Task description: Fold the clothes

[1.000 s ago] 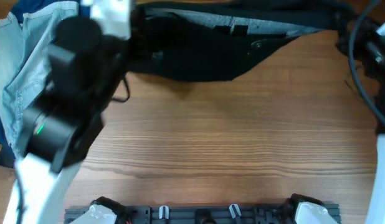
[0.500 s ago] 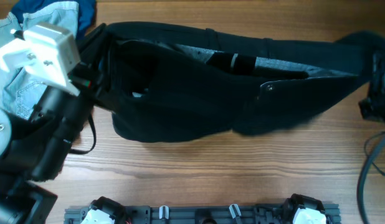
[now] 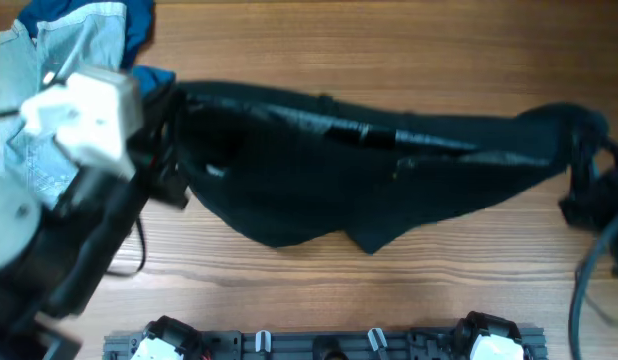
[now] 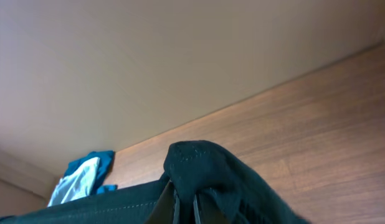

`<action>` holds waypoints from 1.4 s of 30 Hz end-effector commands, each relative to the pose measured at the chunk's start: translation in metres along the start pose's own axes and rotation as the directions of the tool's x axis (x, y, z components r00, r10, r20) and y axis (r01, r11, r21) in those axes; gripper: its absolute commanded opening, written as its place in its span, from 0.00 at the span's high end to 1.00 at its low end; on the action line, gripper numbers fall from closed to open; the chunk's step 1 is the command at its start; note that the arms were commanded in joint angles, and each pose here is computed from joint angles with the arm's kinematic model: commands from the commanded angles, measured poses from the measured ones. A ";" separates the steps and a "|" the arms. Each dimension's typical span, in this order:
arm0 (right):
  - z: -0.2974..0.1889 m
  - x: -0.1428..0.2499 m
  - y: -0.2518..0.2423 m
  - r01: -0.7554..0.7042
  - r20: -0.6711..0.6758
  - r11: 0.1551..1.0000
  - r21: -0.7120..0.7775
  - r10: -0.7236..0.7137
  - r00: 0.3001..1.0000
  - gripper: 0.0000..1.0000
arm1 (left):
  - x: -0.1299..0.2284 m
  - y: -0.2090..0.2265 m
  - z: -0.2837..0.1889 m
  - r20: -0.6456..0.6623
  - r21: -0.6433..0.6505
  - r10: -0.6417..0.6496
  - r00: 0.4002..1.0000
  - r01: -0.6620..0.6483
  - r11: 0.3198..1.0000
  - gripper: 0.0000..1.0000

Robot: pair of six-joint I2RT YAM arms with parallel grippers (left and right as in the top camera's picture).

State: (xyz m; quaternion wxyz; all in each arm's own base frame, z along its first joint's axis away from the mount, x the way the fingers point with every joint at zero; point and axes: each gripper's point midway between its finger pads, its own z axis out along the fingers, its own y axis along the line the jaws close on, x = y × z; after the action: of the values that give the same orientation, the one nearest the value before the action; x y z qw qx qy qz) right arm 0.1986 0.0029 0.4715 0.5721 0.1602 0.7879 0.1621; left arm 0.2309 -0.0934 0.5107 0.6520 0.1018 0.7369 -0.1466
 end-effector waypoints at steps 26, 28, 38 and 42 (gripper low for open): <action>0.049 -0.023 -0.035 0.177 -0.188 0.973 0.149 -0.148 0.971 0.96 | 0.042 0.058 0.046 -0.158 -0.344 -0.133 0.978 0.072 0.936 0.96; 0.086 -0.014 -0.043 0.171 -0.283 0.980 0.105 -0.135 0.949 0.96 | 0.062 0.065 0.074 -0.225 -0.394 -0.145 0.963 0.046 0.918 0.96; 0.277 0.074 -0.089 0.138 -0.626 0.989 0.051 -0.076 0.776 0.96 | 0.172 0.090 0.193 -0.495 -0.474 -0.191 0.848 -0.079 0.877 0.96; 0.350 0.116 -0.105 0.131 -0.663 0.991 0.034 -0.075 0.745 0.96 | 0.210 0.103 0.241 -0.515 -0.491 -0.204 0.833 -0.092 0.866 0.96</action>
State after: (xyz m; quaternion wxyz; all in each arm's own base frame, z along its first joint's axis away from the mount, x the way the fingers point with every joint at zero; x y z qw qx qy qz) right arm 0.4589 -0.0055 0.2717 0.2758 0.0707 0.9423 0.1764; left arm 0.4290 -0.1228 0.2896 0.4062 0.0014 0.9138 0.0003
